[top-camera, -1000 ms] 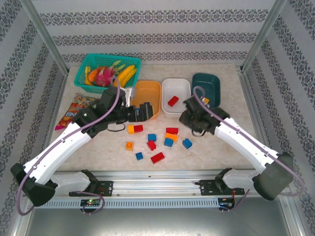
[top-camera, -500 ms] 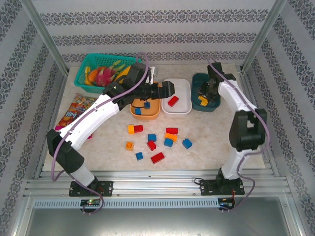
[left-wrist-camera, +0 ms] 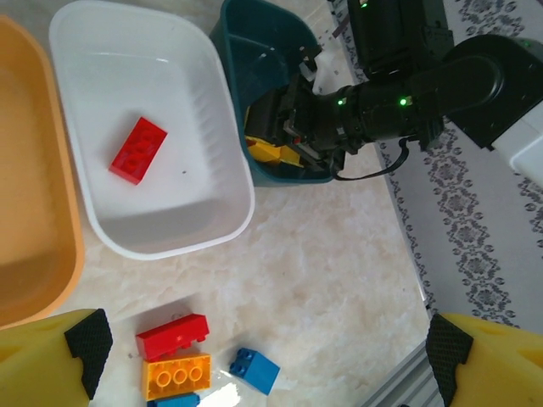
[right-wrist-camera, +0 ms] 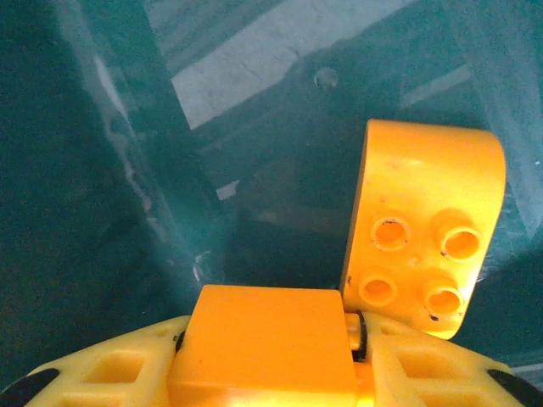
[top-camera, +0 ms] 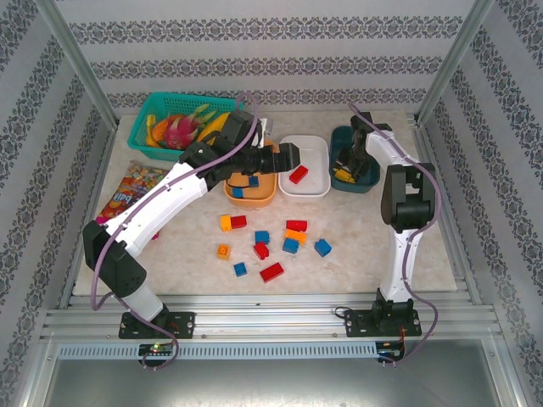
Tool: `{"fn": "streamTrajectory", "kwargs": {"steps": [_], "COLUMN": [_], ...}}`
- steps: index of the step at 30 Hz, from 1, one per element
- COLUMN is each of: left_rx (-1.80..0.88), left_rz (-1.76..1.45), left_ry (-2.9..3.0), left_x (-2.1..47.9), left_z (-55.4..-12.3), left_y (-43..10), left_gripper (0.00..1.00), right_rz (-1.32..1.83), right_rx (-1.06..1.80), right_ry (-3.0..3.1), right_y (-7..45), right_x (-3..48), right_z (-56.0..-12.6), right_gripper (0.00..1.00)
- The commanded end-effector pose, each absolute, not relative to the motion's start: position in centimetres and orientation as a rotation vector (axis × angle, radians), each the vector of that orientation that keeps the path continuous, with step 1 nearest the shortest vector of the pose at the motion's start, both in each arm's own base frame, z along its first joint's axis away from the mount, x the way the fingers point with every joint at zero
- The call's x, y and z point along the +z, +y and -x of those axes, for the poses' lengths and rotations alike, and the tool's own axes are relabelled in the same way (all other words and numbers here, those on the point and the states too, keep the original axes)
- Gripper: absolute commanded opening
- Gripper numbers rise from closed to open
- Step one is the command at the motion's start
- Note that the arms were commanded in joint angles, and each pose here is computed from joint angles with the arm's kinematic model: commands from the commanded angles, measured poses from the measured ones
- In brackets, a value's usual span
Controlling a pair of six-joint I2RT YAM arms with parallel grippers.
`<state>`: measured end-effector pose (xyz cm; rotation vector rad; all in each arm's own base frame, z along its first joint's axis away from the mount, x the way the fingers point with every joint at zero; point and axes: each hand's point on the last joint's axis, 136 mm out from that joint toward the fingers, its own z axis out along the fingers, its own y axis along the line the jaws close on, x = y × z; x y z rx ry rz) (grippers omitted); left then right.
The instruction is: Sort the legos into containers by color
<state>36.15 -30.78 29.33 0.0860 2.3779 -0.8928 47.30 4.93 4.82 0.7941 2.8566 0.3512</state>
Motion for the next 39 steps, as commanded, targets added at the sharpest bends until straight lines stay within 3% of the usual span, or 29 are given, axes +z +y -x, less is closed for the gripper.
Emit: {"fn": "streamTrajectory", "kwargs": {"steps": [1,8,19,23,30,39], "left_rx": [-0.845,-0.681,-0.502,-0.458,-0.384,-0.383], "left_rz": [-0.064,-0.027,0.090,0.126,0.143,0.200], "left_ry": [2.374,2.420,2.506,2.538,2.613,2.738], "left_x": [29.6,28.4,26.0,24.8,22.2,17.3], "left_z": [-35.4,-33.7,-29.3,-27.5,-24.9,-23.8], "left_y": [-29.0,-25.7,-20.1,-18.4,-16.2,-16.7], "left_gripper": [0.97,0.97,0.95,0.94,0.94,0.88], "right_rz": [-0.842,-0.800,-0.690,-0.544,-0.166,0.160], "right_rx": [0.372,0.404,0.474,0.499,0.593,0.747], "right_ry": [2.863,2.784,2.512,2.419,2.297,2.361], "right_y": [4.7,4.7,6.0,8.8,16.3,23.4], "right_x": [4.9,8.9,21.1,25.2,27.9,21.0], "right_z": [-47.2,-48.1,-46.3,-43.2,-34.8,-23.7], "right_gripper": [0.46,0.66,0.64,0.64,0.64,0.64]}}
